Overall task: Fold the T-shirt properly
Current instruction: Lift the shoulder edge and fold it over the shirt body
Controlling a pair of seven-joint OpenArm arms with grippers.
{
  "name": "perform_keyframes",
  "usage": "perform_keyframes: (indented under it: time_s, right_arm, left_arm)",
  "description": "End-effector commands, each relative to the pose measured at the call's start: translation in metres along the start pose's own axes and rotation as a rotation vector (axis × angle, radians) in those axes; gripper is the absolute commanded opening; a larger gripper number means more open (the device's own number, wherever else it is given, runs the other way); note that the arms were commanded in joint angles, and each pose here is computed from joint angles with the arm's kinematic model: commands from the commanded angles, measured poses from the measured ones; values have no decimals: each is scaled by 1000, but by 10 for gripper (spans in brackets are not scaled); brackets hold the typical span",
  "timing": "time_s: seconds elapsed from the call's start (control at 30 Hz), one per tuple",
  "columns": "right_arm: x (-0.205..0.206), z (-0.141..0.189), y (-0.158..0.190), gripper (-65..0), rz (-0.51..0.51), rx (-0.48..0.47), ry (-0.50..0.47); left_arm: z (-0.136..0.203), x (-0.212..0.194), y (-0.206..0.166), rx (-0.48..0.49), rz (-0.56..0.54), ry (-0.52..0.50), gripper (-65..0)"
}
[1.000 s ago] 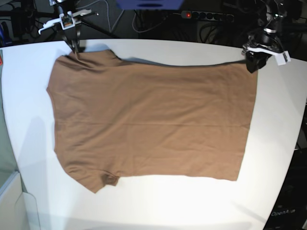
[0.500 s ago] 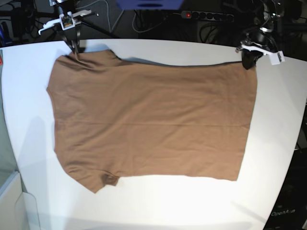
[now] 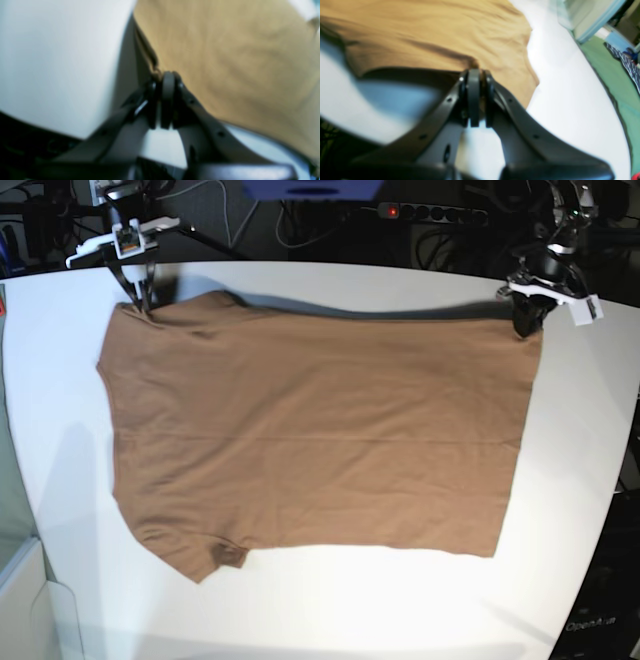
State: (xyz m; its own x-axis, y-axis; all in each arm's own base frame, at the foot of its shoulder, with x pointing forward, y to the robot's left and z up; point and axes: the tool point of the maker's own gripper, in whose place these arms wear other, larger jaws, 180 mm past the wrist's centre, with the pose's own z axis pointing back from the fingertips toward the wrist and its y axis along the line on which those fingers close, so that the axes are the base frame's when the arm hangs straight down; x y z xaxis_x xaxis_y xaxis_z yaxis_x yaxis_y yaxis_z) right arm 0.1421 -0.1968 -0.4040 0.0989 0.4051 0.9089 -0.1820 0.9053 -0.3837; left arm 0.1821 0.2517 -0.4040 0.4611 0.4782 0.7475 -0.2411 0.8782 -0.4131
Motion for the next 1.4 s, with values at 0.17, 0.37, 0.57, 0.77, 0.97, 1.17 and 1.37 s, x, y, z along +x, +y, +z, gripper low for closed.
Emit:
perform_keyframes:
  time_s: [0.17, 0.37, 0.57, 0.77, 0.97, 1.17, 1.37]
  right_arm:
    - [17, -9, -16, -649, 32, -18, -33]
    - [36, -25, -22, -649, 17, -2, -44]
    - [45, -48, -29, -649, 15, -7, -50]
    - [54, -77, -43, -649, 40, -28, -64]
    - [64, -107, -56, -649, 44, -51, -69]
    - [75, -136, -53, -649, 2, -3, -66]
    - [86, -159, -60, -649, 2, -5, -66]
  left_arm:
    - [-2, 30, -10, -27, -38, -31, -626]
    - [-18, 45, -22, -56, -42, -36, -626]
    - [-36, 63, -37, -92, -45, -49, -626]
    - [-49, 83, -49, -122, -47, -82, -626]
    - [-59, 105, -61, -150, -45, -134, -626]
    - [-77, 112, -49, -96, 30, -137, -626]
    - [-89, 116, -49, -96, 59, -139, -627]
